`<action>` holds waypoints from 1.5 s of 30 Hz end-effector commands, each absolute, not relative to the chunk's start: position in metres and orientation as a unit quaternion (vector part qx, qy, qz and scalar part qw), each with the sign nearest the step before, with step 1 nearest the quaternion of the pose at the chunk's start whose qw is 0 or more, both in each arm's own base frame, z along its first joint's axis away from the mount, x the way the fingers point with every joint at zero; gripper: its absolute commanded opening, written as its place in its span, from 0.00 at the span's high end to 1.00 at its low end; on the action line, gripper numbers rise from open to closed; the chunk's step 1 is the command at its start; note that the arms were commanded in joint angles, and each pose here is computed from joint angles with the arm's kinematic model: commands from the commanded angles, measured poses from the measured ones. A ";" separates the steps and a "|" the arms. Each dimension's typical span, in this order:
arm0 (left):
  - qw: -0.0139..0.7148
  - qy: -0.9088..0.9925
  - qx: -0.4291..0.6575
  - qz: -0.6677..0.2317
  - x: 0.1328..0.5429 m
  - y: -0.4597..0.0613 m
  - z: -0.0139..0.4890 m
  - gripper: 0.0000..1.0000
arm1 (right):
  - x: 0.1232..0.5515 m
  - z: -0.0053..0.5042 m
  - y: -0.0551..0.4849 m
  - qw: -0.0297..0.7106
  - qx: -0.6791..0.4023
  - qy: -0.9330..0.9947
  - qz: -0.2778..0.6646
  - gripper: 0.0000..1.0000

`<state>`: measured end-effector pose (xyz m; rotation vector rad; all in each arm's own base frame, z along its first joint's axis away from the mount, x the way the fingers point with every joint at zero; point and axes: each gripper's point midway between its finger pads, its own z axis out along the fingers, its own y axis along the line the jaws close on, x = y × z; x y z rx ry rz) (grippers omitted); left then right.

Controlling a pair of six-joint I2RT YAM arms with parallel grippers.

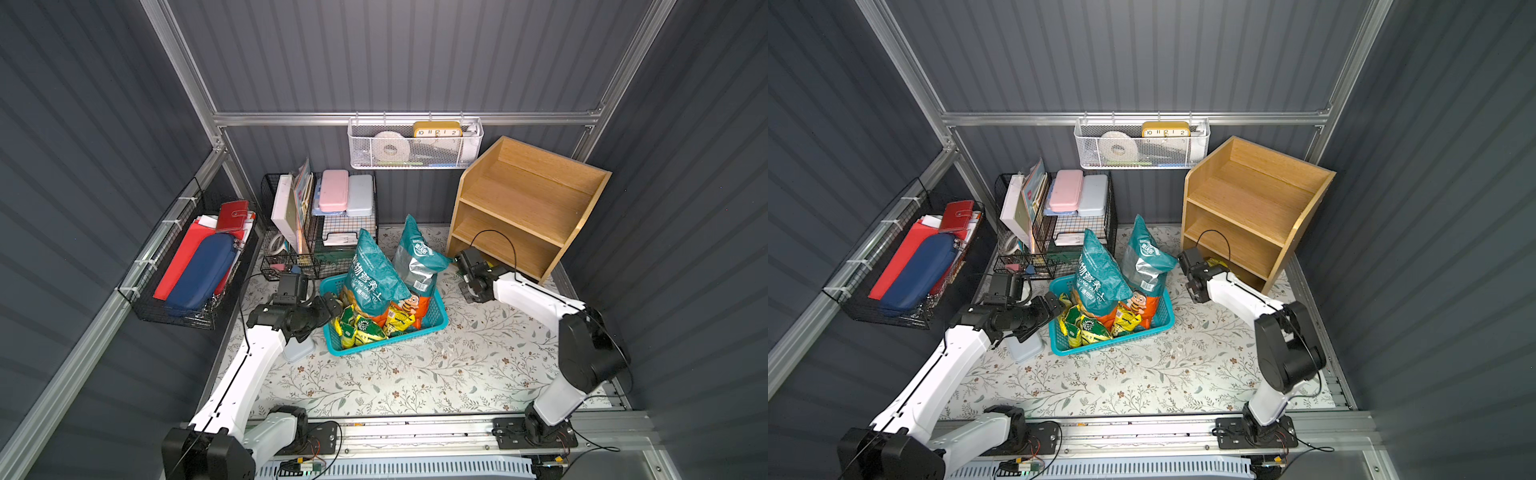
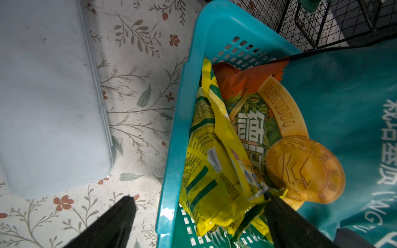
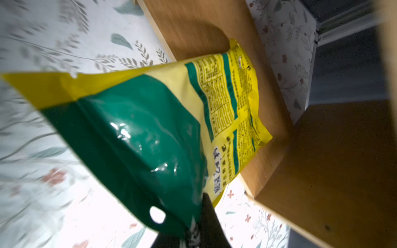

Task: Take down the fertilizer bag from the shelf
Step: Pick up the fertilizer bag from the shelf, then place the fertilizer bag in the storage box.

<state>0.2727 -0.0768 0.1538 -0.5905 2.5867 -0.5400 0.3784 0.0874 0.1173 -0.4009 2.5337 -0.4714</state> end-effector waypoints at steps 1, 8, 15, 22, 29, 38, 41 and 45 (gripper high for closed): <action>0.219 0.930 -0.210 -0.209 0.275 -0.082 0.159 0.01 | 0.359 0.144 0.099 0.293 -0.101 0.944 -0.109 1.00; 0.213 0.929 -0.212 -0.216 0.274 -0.084 0.156 0.01 | 0.325 0.231 0.140 0.385 -0.135 0.910 0.072 1.00; 0.214 0.927 -0.215 -0.223 0.277 -0.086 0.156 0.01 | 0.282 0.354 0.201 0.451 -0.207 0.817 0.293 1.00; 0.215 0.928 -0.214 -0.218 0.273 -0.084 0.156 0.01 | 0.249 0.407 0.260 0.399 -0.267 0.741 0.468 1.00; 0.217 0.928 -0.217 -0.211 0.269 -0.080 0.156 0.01 | 0.209 0.369 0.338 0.255 -0.365 0.728 0.521 1.00; 0.221 0.931 -0.213 -0.200 0.265 -0.077 0.156 0.01 | 0.195 0.314 0.316 0.163 -0.403 0.799 0.416 1.00; 0.219 0.930 -0.215 -0.204 0.266 -0.078 0.153 0.01 | 0.199 0.297 0.292 0.153 -0.393 0.835 0.353 1.00; 0.213 0.930 -0.215 -0.209 0.267 -0.081 0.152 0.01 | 0.206 0.284 0.266 0.143 -0.349 0.872 0.311 1.00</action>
